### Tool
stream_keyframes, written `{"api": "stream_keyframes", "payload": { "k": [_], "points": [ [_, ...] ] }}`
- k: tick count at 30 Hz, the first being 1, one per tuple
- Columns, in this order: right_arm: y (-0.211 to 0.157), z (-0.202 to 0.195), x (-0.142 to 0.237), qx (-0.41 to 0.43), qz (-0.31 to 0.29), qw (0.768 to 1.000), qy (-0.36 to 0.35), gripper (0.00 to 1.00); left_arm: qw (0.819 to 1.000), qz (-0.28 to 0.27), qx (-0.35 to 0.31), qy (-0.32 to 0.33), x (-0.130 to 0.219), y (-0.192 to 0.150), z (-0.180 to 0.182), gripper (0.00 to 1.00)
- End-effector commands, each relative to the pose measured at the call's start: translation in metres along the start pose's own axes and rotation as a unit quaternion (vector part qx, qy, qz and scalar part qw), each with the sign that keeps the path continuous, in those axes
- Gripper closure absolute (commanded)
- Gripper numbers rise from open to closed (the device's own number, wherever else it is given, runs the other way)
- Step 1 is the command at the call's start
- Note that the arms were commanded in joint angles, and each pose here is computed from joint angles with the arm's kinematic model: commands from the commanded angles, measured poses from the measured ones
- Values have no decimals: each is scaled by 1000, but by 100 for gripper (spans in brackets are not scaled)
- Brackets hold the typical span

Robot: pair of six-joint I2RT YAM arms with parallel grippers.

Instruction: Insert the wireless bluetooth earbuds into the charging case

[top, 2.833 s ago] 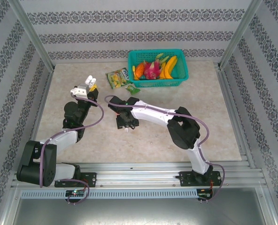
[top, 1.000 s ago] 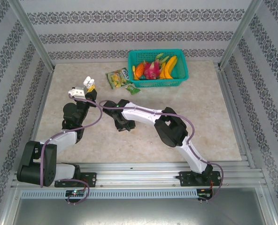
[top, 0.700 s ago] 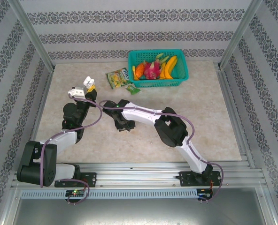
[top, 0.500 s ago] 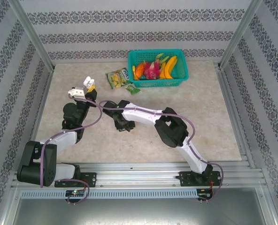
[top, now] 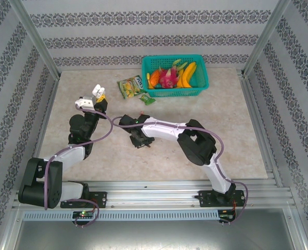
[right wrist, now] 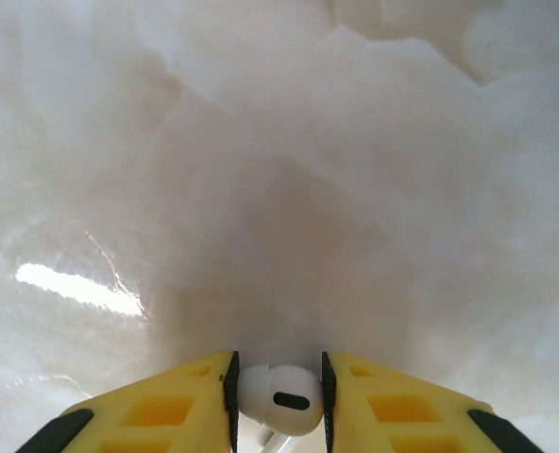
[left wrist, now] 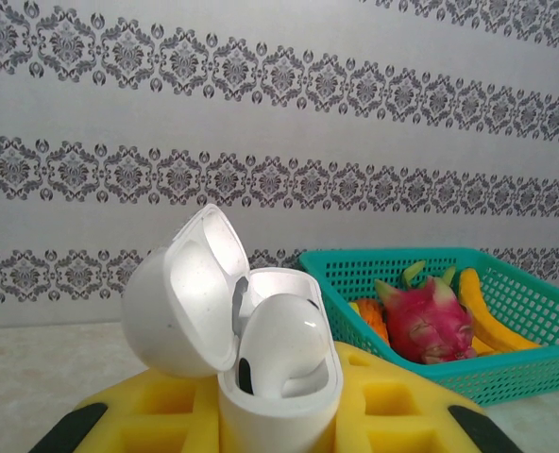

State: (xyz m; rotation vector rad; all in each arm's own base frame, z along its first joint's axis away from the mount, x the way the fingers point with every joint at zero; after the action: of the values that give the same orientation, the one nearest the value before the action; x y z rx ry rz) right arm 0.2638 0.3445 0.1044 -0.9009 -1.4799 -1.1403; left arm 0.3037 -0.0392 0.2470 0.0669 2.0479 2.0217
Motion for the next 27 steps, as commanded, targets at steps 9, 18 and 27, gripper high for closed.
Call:
{"api": "stream_keyframes", "payload": {
  "k": [9, 18, 27],
  "points": [
    [5, -36, 3, 106, 10, 992, 67, 66, 1000, -30, 4, -5, 3, 14, 2, 100],
    [12, -35, 11, 38, 25, 999, 25, 52, 1000, -29, 4, -7, 1, 15, 2, 100],
    [9, -39, 11, -85, 47, 995, -18, 48, 999, -31, 6, -9, -1, 16, 2, 100]
  ]
}}
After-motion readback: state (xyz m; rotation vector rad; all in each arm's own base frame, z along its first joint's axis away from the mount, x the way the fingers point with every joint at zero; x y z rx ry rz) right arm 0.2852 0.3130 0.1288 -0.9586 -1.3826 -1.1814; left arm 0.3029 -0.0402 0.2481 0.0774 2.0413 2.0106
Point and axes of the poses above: each hand's point on the last joint's axis, 136 mm out from that joint toward the fingers, its own x axis back along the fingers, its own z axis along the line the jaws close on, y = z × x, the point moved 9 cm from there along x, back along the fingers, and after that the axes turned 7 degrees about -x, right-handed, at the moved point
